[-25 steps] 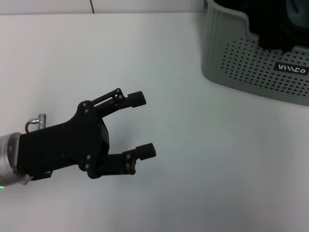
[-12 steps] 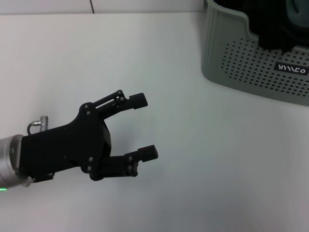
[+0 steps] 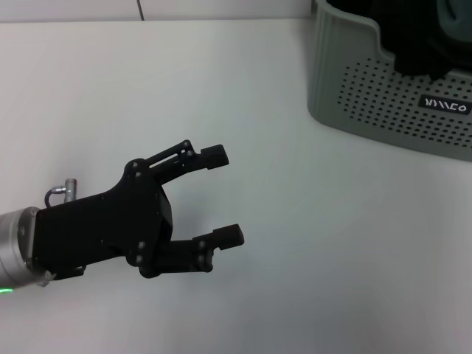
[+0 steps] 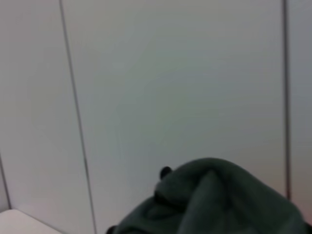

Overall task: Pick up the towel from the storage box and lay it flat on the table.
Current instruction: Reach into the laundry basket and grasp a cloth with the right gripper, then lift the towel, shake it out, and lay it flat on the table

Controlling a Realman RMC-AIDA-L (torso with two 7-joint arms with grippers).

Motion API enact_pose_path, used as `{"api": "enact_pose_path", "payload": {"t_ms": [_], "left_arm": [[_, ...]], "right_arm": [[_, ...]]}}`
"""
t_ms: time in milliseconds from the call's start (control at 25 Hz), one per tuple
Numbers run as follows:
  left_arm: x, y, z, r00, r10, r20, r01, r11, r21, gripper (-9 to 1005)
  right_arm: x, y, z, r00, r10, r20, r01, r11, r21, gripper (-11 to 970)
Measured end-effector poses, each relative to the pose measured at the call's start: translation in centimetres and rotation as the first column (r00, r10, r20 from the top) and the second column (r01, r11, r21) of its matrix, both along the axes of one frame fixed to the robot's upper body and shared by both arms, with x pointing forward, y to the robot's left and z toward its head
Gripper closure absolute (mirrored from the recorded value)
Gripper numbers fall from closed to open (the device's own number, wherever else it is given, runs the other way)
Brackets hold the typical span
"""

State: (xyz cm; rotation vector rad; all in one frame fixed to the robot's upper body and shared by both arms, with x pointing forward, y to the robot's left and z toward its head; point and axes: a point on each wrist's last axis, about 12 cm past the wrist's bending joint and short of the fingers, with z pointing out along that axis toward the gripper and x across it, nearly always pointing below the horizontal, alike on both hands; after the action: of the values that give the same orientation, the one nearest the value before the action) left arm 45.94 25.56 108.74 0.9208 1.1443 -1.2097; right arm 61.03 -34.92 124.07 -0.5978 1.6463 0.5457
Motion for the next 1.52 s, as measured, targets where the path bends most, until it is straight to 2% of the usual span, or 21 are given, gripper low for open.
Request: {"api": "enact_pose_path", "payload": {"t_ms": [200,440,560,720,960,1240,1400,1520], "left_arm": [[0.0,0.0,0.0,1.0,-0.001,-0.001,0.001,1.0,0.001,106],[-0.1,0.1,-0.1,1.0,0.004,-0.001,-0.004,1.0,0.001,106],[-0.2,0.2,-0.1,1.0,0.008,-0.001,-0.008,1.0,0.001,106],[-0.2,0.2,-0.2,1.0,0.011,-0.001,-0.011,1.0,0.001,106],[-0.2,0.2,-0.1,1.0,0.011,0.001,-0.011,1.0,0.002,106],[-0.1,0.2,-0.1,1.0,0.013,0.003,-0.013,1.0,0.002,106],[-0.1,0.2,-0.1,1.0,0.021,0.002,-0.021,1.0,-0.003,106],[-0.1,0.3,-0.1,1.0,0.024,0.001,-0.024,1.0,-0.003,106]], "right_arm": [[1.7,1.8,-0.3,0.999,0.036,-0.02,-0.035,0.999,0.017,266],[3.1,1.9,-1.3,0.998,-0.029,-0.056,0.028,1.0,-0.013,88],[3.2,1.9,-1.4,0.998,-0.035,-0.057,0.034,0.999,-0.019,261],[3.1,1.9,-1.3,0.998,-0.035,-0.048,0.033,0.999,-0.028,355],[2.1,2.1,-0.9,1.0,-0.015,0.024,0.016,0.999,-0.045,495],[0.8,2.9,0.2,0.996,0.053,0.066,-0.049,0.997,-0.056,730],[-0.4,3.7,1.2,0.982,0.155,0.105,-0.153,0.988,-0.029,856],[-1.8,4.7,2.1,0.946,0.293,0.141,-0.297,0.955,0.009,876]]}}
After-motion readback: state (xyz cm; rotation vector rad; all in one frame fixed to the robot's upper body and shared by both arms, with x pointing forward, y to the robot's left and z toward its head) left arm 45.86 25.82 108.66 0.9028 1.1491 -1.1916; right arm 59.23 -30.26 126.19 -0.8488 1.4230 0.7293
